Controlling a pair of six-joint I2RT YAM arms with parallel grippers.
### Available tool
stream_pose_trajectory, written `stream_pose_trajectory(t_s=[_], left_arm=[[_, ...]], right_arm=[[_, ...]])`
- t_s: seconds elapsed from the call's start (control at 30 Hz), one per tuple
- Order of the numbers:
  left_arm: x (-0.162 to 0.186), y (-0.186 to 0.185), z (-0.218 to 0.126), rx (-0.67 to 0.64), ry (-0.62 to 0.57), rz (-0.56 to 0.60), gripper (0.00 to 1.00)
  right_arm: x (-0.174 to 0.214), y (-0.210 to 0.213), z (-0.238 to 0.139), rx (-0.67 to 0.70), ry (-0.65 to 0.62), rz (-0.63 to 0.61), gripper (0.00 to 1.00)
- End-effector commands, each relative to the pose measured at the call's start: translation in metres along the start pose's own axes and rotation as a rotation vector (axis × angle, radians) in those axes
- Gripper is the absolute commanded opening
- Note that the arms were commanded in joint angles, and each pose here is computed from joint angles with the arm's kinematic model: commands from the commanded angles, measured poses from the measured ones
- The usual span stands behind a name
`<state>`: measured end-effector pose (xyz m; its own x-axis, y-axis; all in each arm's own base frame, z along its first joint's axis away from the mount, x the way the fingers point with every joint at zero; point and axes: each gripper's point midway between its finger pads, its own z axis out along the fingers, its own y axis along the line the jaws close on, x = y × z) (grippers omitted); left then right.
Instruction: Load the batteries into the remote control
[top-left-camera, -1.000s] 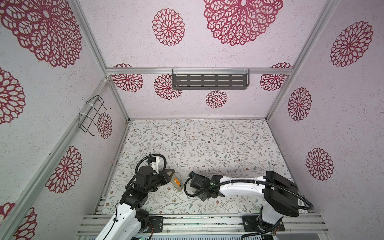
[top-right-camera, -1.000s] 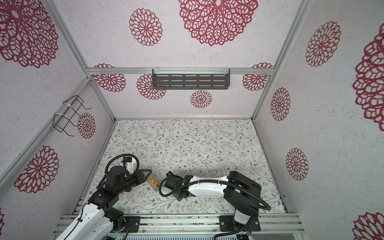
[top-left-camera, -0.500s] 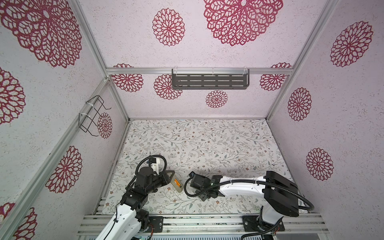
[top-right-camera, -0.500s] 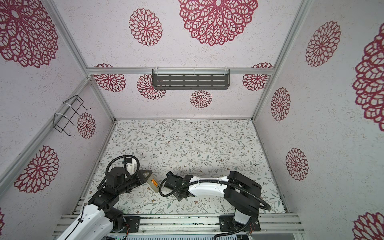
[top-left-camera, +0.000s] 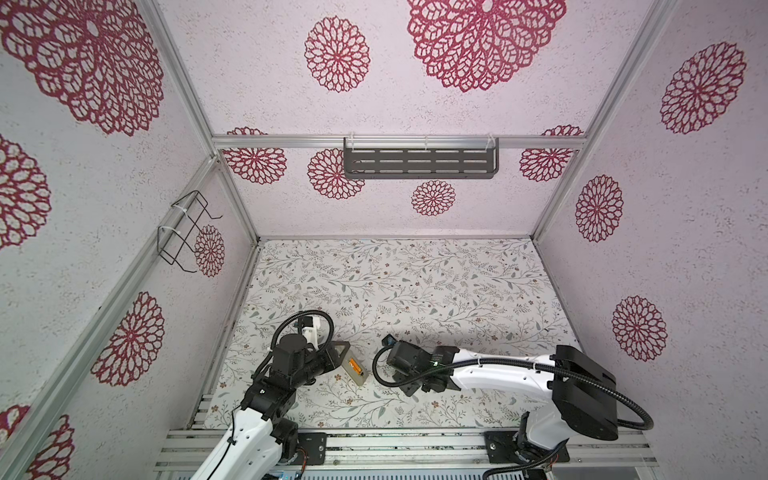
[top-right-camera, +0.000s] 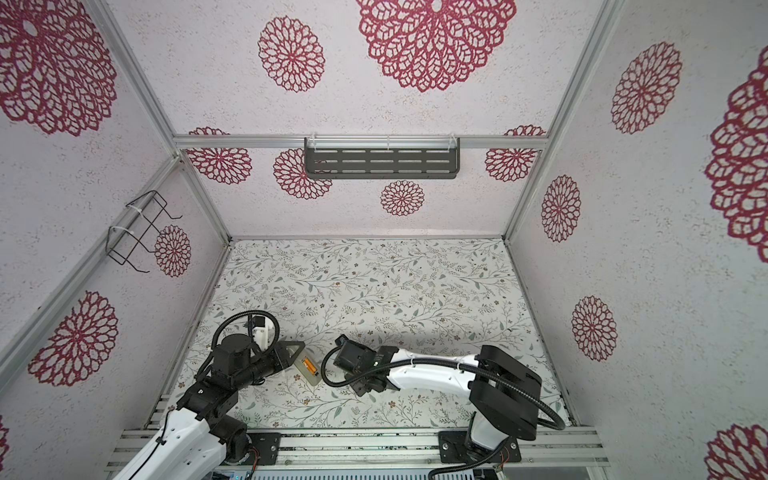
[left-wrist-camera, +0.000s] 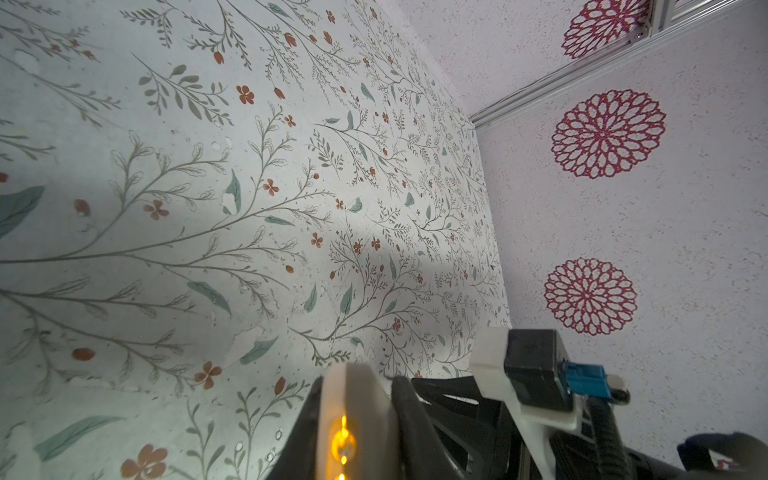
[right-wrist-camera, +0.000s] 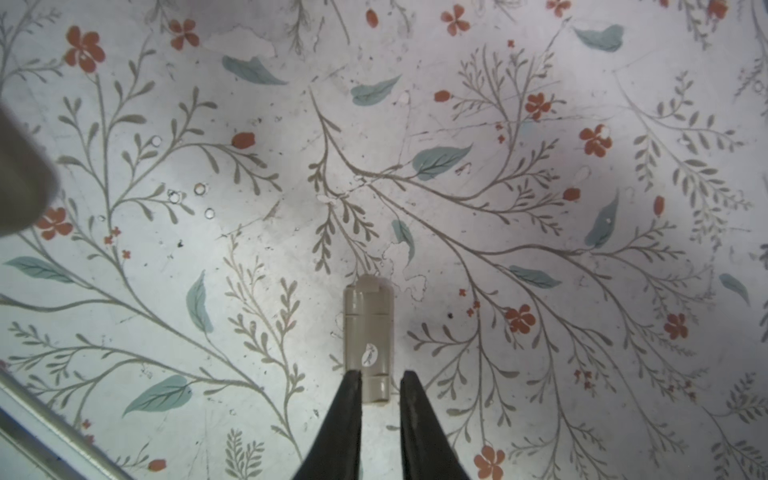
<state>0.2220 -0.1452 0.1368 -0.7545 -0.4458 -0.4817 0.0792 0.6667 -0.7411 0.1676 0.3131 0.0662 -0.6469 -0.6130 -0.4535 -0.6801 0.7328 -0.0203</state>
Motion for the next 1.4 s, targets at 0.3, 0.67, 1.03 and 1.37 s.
stream_pose_trajectory(t_s=[0.3, 0.67, 1.03, 1.37], left_arm=[[-0.001, -0.005, 0.001, 0.03, -0.009, 0.02, 0.0], [-0.002, -0.006, 0.001, 0.033, -0.012, 0.023, 0.0], [-0.002, -0.005, 0.002, 0.028, -0.012, 0.024, 0.0], [-0.002, -0.004, 0.002, 0.024, -0.012, 0.023, 0.0]], right_arm=[[0.001, 0.012, 0.012, -0.051, 0.043, -0.035, 0.32], [0.001, 0.015, 0.023, -0.061, 0.061, -0.042, 0.36], [0.002, 0.013, 0.028, -0.06, 0.07, -0.043, 0.37], [0.005, 0.014, 0.033, -0.069, 0.077, -0.044, 0.34]])
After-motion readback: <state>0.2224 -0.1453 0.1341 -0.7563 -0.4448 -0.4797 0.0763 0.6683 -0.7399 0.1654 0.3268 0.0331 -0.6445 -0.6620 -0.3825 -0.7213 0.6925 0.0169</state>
